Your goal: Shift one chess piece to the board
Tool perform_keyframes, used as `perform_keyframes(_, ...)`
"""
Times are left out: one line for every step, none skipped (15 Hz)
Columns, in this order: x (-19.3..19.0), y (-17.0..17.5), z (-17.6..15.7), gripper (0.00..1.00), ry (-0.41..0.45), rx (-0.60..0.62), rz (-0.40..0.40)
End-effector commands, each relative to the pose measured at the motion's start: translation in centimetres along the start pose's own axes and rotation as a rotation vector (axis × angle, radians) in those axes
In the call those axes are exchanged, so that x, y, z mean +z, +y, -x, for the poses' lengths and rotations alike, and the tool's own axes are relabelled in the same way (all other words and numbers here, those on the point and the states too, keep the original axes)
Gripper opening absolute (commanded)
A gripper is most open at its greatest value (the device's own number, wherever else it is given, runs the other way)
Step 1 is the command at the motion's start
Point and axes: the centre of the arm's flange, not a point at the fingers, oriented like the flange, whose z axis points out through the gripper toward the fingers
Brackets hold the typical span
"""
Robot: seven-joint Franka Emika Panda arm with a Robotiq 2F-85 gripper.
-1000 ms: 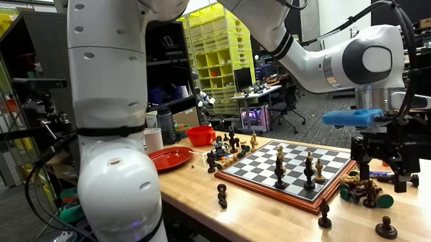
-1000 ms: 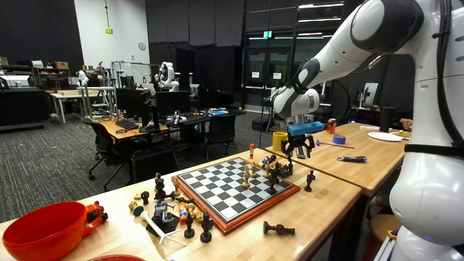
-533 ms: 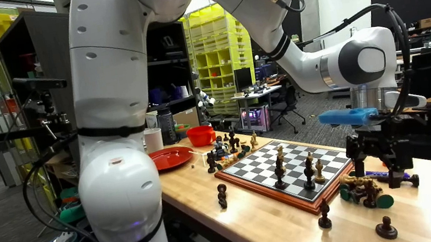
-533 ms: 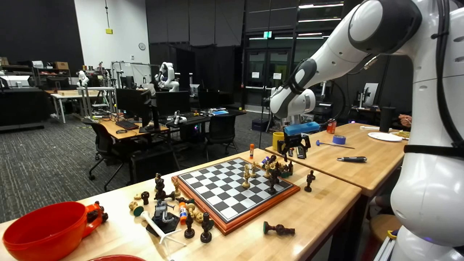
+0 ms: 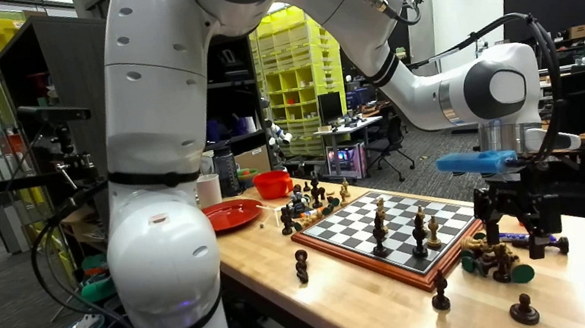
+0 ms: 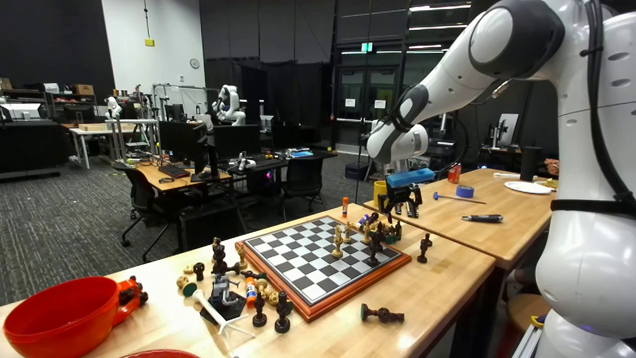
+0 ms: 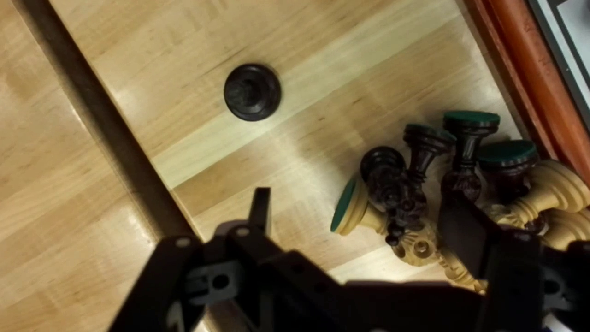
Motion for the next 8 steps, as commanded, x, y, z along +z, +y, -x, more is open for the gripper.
perform_keyframes(0.3,0.0,-0.2,0.61,-0.009,-0.007,-0.002)
perform_keyframes(0.4,0.0,-0.1,0.52,-0.01,-0.013,0.001)
perform_keyframes(0.5,0.0,0.0,0.44,-0.011,-0.015,0.002)
perform_keyframes(0.7,0.0,0.1,0.36,-0.013,-0.018,0.005)
perform_keyframes(0.8,0.0,0.2,0.28,-0.014,-0.02,0.008)
perform_keyframes(1.0,0.0,0.3,0.21,-0.015,-0.024,0.011)
perform_keyframes(1.2,0.1,0.4,0.12,-0.016,-0.026,0.015)
perform_keyframes(1.3,0.1,0.4,0.06,-0.017,-0.028,0.017)
